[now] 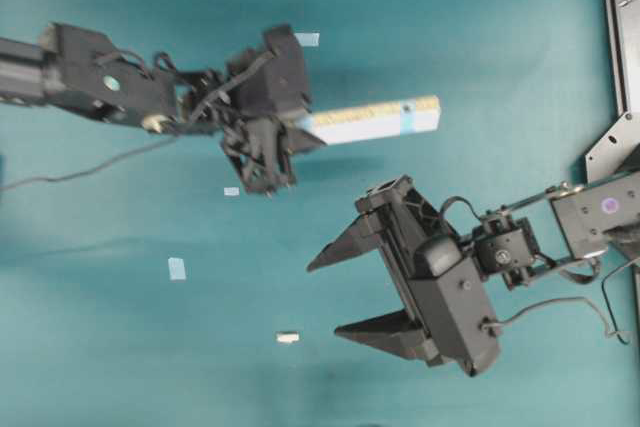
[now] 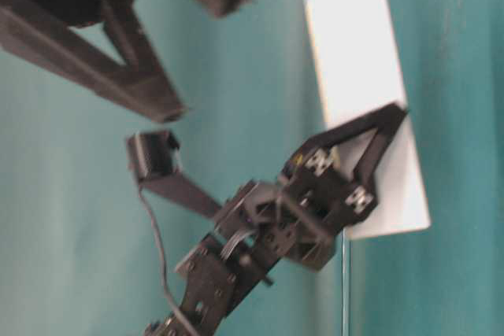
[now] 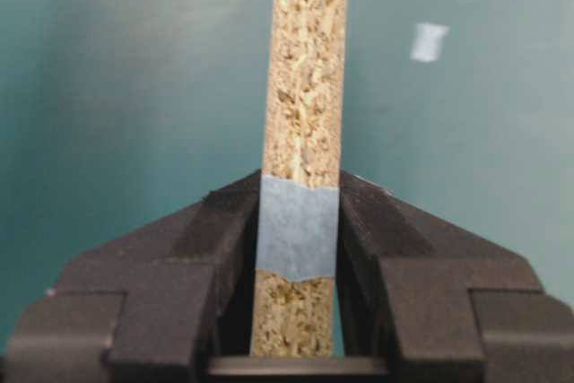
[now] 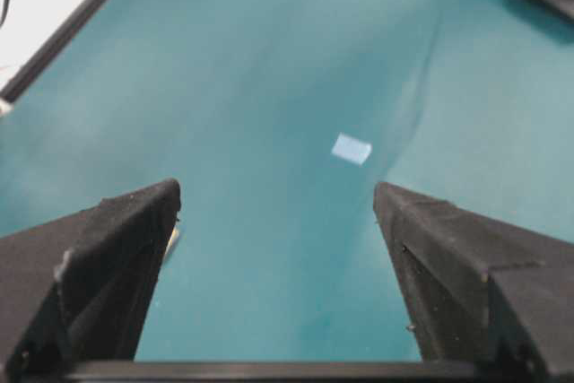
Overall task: Move the wooden board into place and insert the rod into its hole.
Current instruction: 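Lift the board with the left gripper and swing it toward center, then extend the left arm to lay the board horizontally across the table center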
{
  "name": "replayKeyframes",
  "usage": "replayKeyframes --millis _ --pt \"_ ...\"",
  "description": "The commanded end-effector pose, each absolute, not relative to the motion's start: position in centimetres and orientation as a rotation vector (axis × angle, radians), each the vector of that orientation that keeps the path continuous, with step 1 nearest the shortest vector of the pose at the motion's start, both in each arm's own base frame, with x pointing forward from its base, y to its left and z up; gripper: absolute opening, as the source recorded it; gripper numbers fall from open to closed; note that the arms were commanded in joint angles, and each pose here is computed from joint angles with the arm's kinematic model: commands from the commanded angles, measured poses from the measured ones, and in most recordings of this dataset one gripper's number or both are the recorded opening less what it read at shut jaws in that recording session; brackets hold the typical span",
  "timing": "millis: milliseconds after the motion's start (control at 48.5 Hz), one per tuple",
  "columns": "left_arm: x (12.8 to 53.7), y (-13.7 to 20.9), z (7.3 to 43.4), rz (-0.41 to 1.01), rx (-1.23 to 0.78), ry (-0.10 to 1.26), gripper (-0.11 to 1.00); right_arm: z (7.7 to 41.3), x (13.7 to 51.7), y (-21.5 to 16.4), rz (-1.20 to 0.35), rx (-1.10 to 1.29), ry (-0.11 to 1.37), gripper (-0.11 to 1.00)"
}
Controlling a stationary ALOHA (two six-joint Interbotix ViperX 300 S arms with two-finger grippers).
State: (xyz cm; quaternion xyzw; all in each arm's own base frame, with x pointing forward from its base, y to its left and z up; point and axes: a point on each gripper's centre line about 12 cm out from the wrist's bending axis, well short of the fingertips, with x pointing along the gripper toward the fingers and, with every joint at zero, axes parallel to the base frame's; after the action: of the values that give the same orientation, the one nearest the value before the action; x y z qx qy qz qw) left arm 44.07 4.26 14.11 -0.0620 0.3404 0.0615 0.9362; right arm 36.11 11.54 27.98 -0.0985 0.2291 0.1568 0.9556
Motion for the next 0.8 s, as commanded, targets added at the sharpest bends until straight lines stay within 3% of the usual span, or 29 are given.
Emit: replayKeyframes --millis 0,557,784 --pt "45.9 3.5 15.7 0.107 -0.128 0.638 0.23 30.6 36.0 11.6 0.318 -0.183 0.394 0.96" --pt "51.3 2.1 14.0 0.073 -0.117 0.615 0.23 33.5 34.3 11.1 0.315 -0.164 0.319 0.96" --pt "52.6 1.5 13.2 0.061 -0.113 0.615 0.23 33.3 33.4 10.7 0.31 -0.171 0.357 0.96"
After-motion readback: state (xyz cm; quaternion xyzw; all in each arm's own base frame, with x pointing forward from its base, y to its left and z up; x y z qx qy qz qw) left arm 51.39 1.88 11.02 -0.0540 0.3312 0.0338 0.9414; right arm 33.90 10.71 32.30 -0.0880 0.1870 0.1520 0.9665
